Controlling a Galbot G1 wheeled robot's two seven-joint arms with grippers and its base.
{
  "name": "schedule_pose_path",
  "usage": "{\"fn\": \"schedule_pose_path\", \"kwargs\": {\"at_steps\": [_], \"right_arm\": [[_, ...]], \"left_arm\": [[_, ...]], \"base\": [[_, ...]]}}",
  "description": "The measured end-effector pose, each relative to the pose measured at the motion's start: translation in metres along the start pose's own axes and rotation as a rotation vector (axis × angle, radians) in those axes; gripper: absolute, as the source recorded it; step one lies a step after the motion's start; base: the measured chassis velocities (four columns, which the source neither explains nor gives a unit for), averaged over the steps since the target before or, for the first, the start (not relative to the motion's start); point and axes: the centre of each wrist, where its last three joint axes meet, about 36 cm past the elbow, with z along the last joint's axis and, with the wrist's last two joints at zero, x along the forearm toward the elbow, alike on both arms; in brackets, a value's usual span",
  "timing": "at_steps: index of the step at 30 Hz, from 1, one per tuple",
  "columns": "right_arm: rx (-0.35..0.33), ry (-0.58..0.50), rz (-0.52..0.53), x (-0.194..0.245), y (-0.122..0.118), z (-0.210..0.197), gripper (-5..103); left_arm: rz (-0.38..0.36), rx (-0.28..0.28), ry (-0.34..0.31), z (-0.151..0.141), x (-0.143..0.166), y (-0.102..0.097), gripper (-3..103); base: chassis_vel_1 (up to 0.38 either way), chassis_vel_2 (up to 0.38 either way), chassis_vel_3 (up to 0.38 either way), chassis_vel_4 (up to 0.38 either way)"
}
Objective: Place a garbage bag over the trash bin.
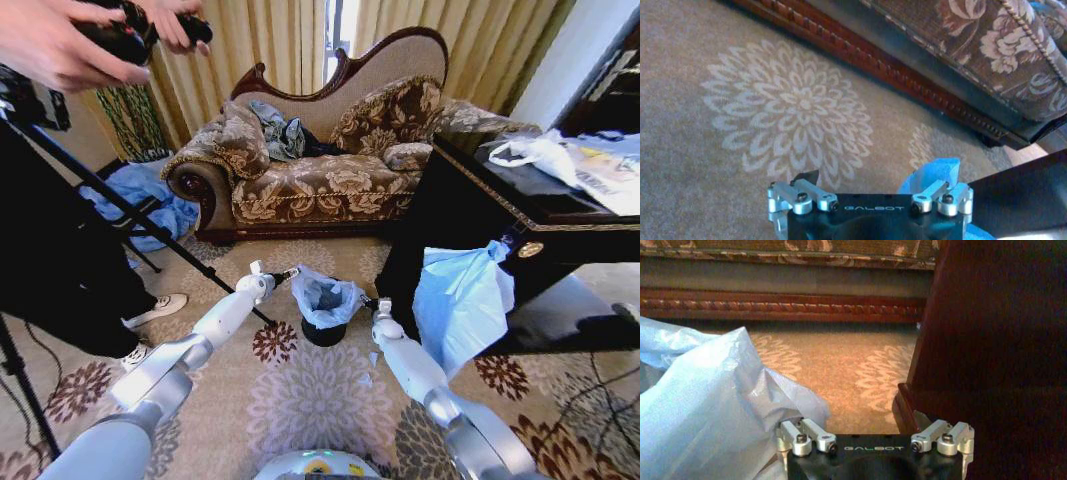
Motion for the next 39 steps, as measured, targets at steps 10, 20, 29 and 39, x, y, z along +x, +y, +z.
{"fn": "schedule_pose_path", "kwargs": {"at_steps": [10,20,29,39], "right_arm": [[-0.022,0.009,0.015,-0.007,0.01,0.005,88],[-0.101,0.001,-0.015,-0.015,0.017,0.009,88],[-0.174,-0.051,-0.076,-0.023,0.024,-0.007,85],[-0.147,-0.052,-0.079,-0.034,0.028,-0.022,84]], "left_arm": [[-0.023,0.066,-0.034,0.0,0.002,0.021,97],[-0.046,0.104,-0.038,0.018,0.003,0.04,97],[-0.018,0.079,-0.065,0.006,0.001,0.029,98],[-0.025,0.074,-0.086,-0.009,0.0,0.023,98]], "base": [[0.0,0.0,0.0,0.0],[0.0,0.0,0.0,0.0],[0.0,0.0,0.0,0.0],[0.0,0.0,0.0,0.0]]}}
